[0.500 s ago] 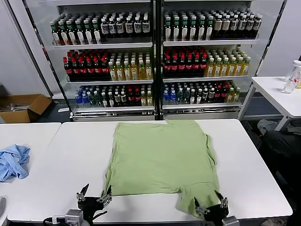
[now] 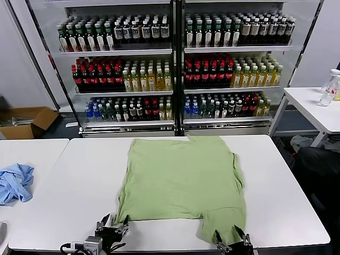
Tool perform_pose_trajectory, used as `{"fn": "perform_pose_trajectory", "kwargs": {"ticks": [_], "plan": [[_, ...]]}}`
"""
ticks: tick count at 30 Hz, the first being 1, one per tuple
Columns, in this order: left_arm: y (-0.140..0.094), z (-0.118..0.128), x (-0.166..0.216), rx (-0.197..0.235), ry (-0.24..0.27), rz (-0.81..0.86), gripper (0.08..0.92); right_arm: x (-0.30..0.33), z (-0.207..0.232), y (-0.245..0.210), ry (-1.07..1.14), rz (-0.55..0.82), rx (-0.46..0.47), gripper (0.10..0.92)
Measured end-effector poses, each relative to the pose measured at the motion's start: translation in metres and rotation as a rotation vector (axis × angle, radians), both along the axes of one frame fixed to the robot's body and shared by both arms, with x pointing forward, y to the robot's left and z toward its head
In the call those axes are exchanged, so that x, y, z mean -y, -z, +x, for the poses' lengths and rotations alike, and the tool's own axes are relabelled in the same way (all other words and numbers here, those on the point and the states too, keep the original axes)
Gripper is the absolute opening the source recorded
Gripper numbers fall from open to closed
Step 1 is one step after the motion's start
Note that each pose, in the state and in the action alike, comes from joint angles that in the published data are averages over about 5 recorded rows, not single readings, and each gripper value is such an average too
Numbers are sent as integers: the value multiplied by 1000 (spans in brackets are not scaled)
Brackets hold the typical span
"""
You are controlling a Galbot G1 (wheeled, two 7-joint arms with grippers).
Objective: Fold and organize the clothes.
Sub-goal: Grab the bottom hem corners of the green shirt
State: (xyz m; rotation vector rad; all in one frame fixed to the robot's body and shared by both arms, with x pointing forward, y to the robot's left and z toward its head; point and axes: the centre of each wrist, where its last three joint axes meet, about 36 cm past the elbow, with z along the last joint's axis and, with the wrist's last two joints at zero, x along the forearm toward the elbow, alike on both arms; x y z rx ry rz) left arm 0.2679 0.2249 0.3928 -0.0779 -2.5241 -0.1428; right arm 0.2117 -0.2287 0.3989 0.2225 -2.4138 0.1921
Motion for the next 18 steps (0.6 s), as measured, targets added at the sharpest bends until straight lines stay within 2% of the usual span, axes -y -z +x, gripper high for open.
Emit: {"fn": "perform_pose_trajectory", "kwargs": {"ticks": [10,15,18], "plan": [[8,5,-2,-23,14,-31,265,6,6,-2,29,45,-6,147],[8,6,-2,-28,13,-52,127,12,16,-8,30,50,15,110],[5,4,-3,-22,11,-68,88,16,25,-17,27,50,45,110]]}}
